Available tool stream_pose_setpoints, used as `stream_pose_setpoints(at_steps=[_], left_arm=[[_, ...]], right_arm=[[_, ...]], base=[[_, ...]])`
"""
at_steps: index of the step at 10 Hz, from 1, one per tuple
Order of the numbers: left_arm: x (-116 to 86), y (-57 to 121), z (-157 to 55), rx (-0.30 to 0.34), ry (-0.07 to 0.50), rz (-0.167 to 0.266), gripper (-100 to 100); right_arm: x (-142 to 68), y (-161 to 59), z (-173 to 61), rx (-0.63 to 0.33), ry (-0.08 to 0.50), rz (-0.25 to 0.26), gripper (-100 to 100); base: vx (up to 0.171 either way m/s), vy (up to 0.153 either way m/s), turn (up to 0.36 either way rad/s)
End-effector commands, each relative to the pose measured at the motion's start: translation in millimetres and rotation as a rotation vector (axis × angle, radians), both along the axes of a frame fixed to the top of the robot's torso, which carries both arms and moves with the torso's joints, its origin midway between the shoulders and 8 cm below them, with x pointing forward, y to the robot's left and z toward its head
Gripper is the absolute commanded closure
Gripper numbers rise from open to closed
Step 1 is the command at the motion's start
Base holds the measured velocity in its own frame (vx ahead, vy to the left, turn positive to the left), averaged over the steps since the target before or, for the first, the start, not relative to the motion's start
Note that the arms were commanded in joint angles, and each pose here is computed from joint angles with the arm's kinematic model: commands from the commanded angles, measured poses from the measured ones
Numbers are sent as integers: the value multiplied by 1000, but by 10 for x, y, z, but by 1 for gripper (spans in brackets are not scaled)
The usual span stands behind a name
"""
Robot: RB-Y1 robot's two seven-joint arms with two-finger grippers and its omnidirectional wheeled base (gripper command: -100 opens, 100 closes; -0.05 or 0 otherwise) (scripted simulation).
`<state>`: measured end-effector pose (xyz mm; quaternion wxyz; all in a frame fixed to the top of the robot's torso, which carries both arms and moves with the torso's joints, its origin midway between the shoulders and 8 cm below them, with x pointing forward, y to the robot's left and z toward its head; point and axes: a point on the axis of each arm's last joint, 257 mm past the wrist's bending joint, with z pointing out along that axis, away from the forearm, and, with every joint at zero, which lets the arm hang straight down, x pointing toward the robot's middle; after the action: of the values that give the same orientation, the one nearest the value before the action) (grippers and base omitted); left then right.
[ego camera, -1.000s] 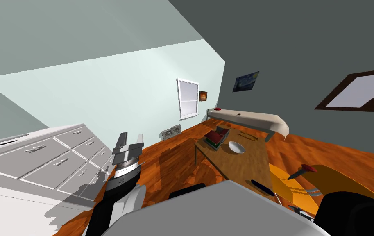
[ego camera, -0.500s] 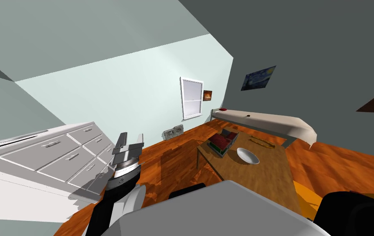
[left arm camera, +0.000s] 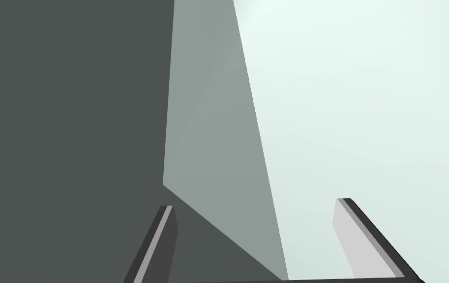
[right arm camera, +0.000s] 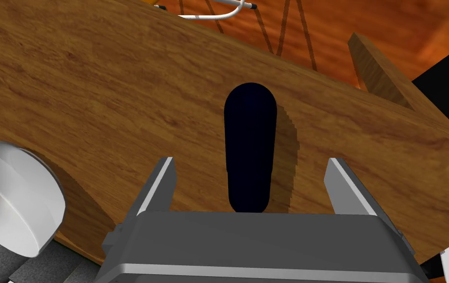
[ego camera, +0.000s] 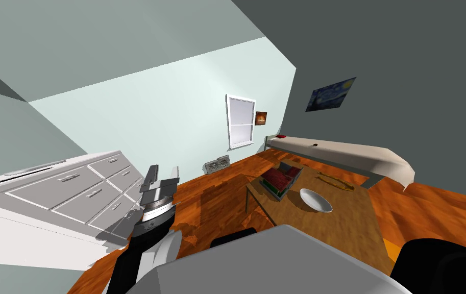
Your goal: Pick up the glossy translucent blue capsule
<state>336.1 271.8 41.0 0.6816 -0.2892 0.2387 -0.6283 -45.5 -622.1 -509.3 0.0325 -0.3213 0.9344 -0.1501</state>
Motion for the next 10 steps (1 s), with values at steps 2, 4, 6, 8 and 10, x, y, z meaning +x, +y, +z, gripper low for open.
stream_pose_setpoints(at_steps=[2, 4, 6, 8, 10], left_arm=[[0, 0, 0, 0, 0, 0, 0], [0, 0, 0, 0, 0, 0, 0], [0, 0, 0, 0, 0, 0, 0], [0, 0, 0, 0, 0, 0, 0], [0, 0, 0, 0, 0, 0, 0]], right_arm=[[-63, 92, -129, 2, 0, -13, -100], [-75, 119, -177, 3, -1, -20, -100], [-77, 120, -183, 2, 0, -17, 100], [-74, 116, -180, 1, -1, -17, 100], [-75, 118, -181, 2, 0, -17, 0]], base=[[1, -56, 62], [4, -49, 48], [0, -3, -1], [0, 0, 0], [0, 0, 0]])
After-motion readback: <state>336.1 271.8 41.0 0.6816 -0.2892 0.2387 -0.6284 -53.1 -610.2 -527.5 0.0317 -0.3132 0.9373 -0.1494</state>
